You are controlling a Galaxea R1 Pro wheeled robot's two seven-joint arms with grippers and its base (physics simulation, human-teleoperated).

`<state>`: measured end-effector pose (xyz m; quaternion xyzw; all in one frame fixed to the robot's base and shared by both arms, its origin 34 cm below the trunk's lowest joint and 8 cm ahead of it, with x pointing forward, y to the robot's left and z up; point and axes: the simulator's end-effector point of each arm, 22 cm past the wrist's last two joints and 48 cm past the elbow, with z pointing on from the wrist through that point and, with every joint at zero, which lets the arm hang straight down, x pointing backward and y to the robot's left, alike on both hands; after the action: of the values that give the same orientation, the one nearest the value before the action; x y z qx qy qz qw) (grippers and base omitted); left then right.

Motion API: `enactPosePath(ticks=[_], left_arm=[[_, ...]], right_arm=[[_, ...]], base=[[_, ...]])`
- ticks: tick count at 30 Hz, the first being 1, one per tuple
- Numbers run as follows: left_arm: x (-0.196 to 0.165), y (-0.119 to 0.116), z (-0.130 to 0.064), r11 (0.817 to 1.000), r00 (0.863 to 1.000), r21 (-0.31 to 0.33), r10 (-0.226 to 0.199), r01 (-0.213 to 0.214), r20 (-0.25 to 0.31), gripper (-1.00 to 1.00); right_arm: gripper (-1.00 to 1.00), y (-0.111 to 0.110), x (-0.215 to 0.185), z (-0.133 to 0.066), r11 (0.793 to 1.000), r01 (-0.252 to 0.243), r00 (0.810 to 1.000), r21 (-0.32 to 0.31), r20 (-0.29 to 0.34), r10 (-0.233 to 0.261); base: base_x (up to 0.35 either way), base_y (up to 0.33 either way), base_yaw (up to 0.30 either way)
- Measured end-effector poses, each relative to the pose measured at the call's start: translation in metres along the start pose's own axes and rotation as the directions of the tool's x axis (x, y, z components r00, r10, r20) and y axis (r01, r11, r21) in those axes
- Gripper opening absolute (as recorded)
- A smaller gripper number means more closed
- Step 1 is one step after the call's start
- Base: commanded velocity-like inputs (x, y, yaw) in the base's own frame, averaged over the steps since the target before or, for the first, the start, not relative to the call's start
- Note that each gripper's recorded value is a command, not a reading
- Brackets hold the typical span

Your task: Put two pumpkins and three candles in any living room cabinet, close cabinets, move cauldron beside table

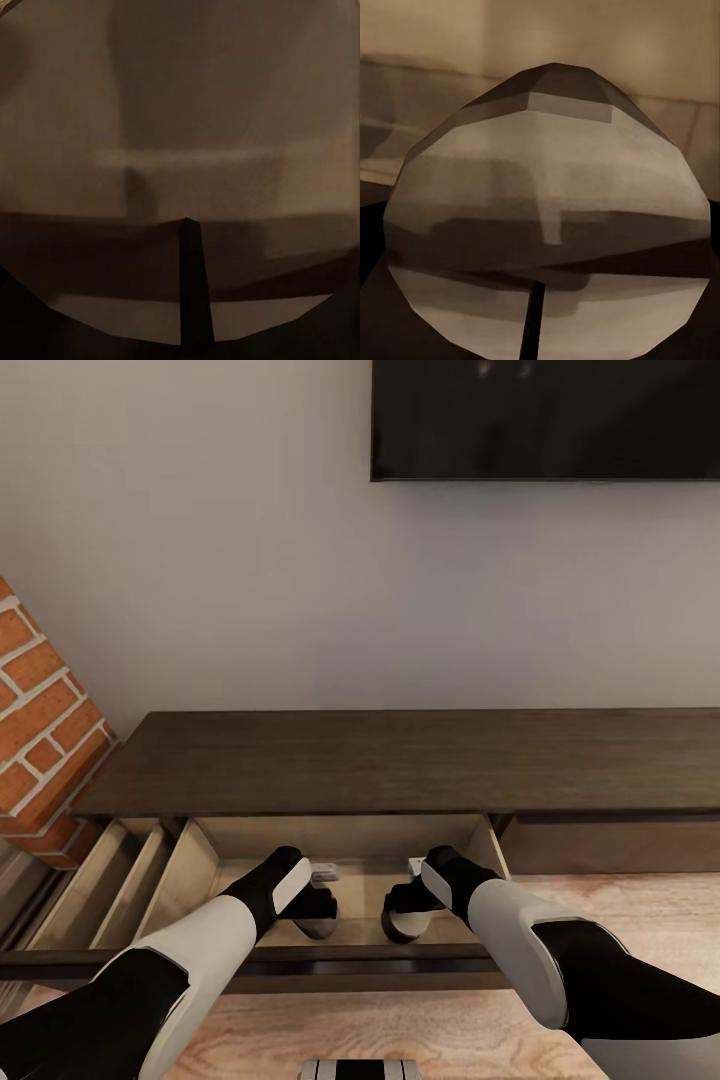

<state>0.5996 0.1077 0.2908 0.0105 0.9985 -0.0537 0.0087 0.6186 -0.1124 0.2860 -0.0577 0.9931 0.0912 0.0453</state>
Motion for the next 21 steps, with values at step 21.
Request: enactPosePath(ticks=[21], left_arm=[[-0.0003, 0.0000, -0.0001, 1.000, 1.000, 0.000, 0.000, 0.000, 0.001, -1.00]], right_arm=[[-1.00, 0.0000, 0.0000, 0.0000, 1.000, 0.000, 1.000, 0.000, 0.000, 0.000]], base=[[0.018, 0.000, 0.000]])
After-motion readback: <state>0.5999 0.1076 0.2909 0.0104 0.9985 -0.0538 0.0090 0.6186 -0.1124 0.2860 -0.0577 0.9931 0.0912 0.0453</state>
